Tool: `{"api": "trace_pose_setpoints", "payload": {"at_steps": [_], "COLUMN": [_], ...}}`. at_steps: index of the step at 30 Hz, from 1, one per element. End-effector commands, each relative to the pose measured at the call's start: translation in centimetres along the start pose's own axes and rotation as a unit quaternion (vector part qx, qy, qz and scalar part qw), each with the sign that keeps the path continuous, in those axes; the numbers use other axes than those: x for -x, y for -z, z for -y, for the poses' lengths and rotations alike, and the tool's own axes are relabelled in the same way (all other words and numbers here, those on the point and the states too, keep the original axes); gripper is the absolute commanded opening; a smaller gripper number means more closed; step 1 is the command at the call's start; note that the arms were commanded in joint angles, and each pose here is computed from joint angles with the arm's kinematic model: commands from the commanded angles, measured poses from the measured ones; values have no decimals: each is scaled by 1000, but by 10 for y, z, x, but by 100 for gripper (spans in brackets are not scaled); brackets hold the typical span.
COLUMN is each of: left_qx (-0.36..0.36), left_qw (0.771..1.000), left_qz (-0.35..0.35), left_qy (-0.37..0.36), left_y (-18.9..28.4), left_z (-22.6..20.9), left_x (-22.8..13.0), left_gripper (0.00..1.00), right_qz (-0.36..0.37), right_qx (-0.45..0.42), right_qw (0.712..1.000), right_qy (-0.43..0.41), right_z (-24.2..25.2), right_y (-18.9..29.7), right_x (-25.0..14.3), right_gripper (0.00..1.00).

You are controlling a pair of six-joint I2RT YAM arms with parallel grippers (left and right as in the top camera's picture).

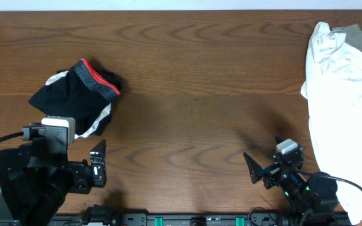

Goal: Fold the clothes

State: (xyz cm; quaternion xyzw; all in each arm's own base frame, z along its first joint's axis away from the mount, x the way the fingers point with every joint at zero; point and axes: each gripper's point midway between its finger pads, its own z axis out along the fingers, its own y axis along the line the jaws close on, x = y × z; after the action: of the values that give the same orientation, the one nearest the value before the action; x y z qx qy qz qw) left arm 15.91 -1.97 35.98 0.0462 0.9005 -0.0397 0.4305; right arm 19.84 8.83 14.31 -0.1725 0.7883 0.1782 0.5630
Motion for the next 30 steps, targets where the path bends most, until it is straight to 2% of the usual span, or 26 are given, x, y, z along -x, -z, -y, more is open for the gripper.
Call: {"api": "trace_pose_setpoints", "payload": {"at_steps": [1, 30], "left_qx": [4, -2], "left_qw": [1000, 1000], "left_qz": [-2, 2], "left_qy": [0, -5], "left_y": [-1, 1], "left_z": [-2, 1], "left_x": [0, -1], "left_gripper": [98, 98], "right_qz": [0, 13], "right_qx": [7, 10], "right_qw": [1000, 1000], "right_qy": [7, 12], "right_z": [0, 0], "right_y": [-8, -10], "right_x": [-11, -7], "right_gripper": [99, 99]}}
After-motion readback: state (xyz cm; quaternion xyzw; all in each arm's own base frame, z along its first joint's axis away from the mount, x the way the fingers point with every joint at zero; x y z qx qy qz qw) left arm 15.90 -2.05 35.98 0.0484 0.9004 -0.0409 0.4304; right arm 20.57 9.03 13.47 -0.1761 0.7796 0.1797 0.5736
